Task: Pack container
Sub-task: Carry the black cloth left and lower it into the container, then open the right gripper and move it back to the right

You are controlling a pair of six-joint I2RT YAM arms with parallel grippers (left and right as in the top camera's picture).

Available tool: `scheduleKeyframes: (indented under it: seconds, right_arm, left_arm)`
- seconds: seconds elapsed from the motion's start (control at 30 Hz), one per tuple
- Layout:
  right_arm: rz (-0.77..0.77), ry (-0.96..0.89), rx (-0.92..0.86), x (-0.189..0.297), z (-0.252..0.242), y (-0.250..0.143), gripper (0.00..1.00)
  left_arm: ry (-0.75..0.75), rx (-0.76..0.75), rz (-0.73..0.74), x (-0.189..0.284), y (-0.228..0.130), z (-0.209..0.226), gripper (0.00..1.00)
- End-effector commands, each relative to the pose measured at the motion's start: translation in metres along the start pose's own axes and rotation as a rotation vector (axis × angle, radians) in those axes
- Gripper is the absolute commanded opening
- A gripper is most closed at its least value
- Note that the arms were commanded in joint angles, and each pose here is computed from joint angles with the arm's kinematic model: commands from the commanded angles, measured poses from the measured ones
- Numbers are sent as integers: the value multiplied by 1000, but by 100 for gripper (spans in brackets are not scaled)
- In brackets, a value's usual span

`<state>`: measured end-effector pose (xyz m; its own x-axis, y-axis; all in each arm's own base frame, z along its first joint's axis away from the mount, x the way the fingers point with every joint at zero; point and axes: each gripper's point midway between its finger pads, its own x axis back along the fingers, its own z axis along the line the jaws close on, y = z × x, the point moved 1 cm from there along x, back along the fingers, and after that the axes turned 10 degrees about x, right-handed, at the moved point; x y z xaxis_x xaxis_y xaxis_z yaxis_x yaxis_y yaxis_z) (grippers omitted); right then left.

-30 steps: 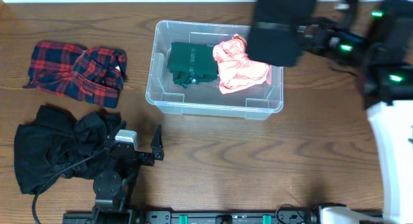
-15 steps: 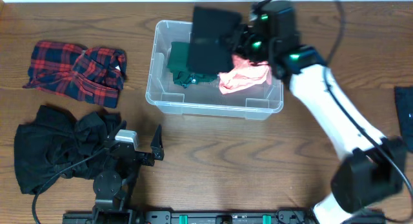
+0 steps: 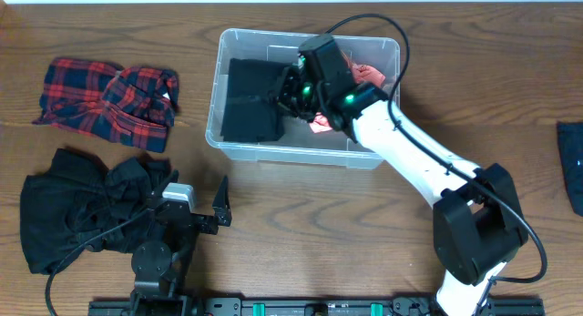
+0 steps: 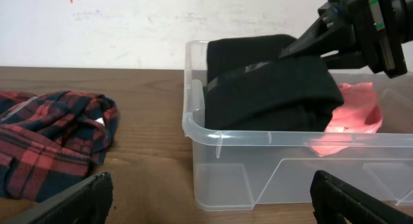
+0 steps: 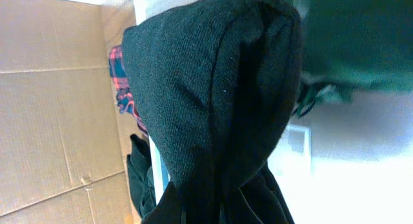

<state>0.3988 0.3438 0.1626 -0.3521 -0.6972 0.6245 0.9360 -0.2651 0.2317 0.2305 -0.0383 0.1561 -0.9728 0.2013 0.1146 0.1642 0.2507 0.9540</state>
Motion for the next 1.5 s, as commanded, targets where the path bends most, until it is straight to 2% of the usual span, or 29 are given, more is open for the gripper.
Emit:
scheduleKeyframes:
  seconds: [0.0, 0.17, 0.2, 0.27, 0.33, 0.37, 0.4, 0.6, 0.7, 0.8, 0.9, 1.07, 1.2, 1.33, 1.47]
  right_arm:
    - [-18, -36, -49, -2, 0, -5, 1]
    - [3, -85, -62, -2, -10, -13, 3]
    - [5, -87, -64, -2, -11, -13, 13]
    - [6, -86, -46, -2, -11, -13, 52]
    - [4, -75, -24, -2, -8, -12, 83]
    - [4, -65, -9, -2, -6, -12, 93]
    - [9, -50, 13, -2, -3, -12, 98]
    - [24, -9, 110, 1, 0, -7, 98]
    - [25, 28, 258, 8, 6, 3, 96]
    - [24, 18, 362, 31, 4, 22, 96]
    - [0, -46, 386, 71, -9, 50, 99]
    - [-101, -175, 272, 161, -53, 99, 99]
    - [-211, -281, 99, 249, -114, 126, 99]
    - [-278, -399, -132, 326, -192, 126, 99]
    - [-348, -533, -401, 392, -275, 104, 99]
  left_arm:
    - [13, 11, 40, -2, -16, 5, 98]
    - [13, 11, 40, -2, -16, 5, 98]
    - [13, 11, 40, -2, -16, 5, 98]
    - [13, 11, 40, -2, -16, 5, 98]
    - [13, 11, 40, -2, -16, 5, 98]
    - [13, 11, 40, -2, -16, 5, 98]
    - [13, 11, 40, -2, -16, 5, 98]
    - [13, 11, 40, -2, -16, 5, 98]
    - [13, 11, 40, -2, -16, 5, 98]
    - [13, 11, 40, -2, -16, 5, 98]
    - [13, 11, 40, -2, -16, 5, 98]
    - [13, 11, 40, -2, -16, 5, 98]
    - [13, 11, 40, -2, -16, 5, 98]
    - [13, 11, 40, -2, -16, 5, 98]
    - [13, 11, 39, -2, -16, 5, 98]
